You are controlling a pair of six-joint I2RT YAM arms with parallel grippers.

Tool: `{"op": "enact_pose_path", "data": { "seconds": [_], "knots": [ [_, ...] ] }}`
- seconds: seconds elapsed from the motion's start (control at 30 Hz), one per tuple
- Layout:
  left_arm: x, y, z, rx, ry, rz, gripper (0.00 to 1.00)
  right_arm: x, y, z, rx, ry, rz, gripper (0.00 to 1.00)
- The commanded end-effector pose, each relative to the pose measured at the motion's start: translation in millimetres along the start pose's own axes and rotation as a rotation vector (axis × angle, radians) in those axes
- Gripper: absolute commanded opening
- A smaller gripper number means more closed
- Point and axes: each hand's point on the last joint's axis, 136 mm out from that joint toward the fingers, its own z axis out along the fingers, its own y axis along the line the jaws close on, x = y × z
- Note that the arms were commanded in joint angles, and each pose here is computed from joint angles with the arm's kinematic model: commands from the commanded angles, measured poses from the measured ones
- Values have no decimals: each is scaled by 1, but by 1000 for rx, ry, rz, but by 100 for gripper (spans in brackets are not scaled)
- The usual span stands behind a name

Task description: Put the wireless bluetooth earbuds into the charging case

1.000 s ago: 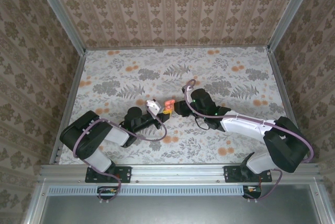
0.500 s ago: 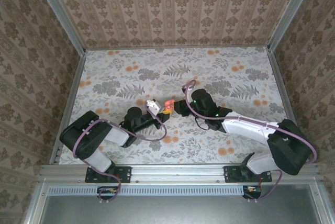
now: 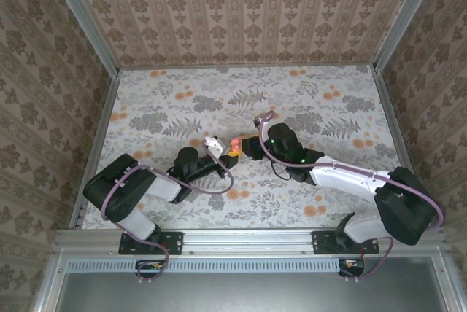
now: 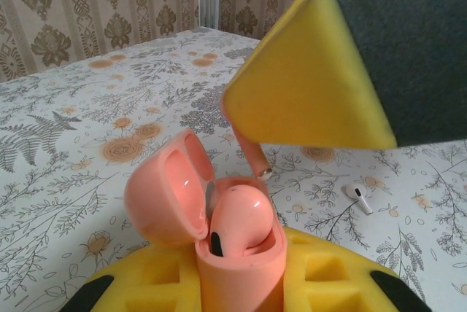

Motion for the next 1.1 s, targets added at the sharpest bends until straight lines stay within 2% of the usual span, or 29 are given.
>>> {"op": "enact_pose_path", "data": {
  "seconds": [0.0, 0.53, 0.7, 1.07],
  "knots": [
    [-25, -2, 0, 19, -75, 3, 16, -7, 2, 2, 5, -31, -23, 29],
    [-43, -2, -6, 7, -120, 12, 16, 10, -9, 8, 77, 13, -73, 29],
    [-43, -1, -6, 4, -123, 15, 16, 10, 1, 8, 34, 15, -96, 29],
    [-43, 3, -9, -13, -120, 23, 16, -7, 19, -1, -56, -50, -54, 42]
  ]
}}
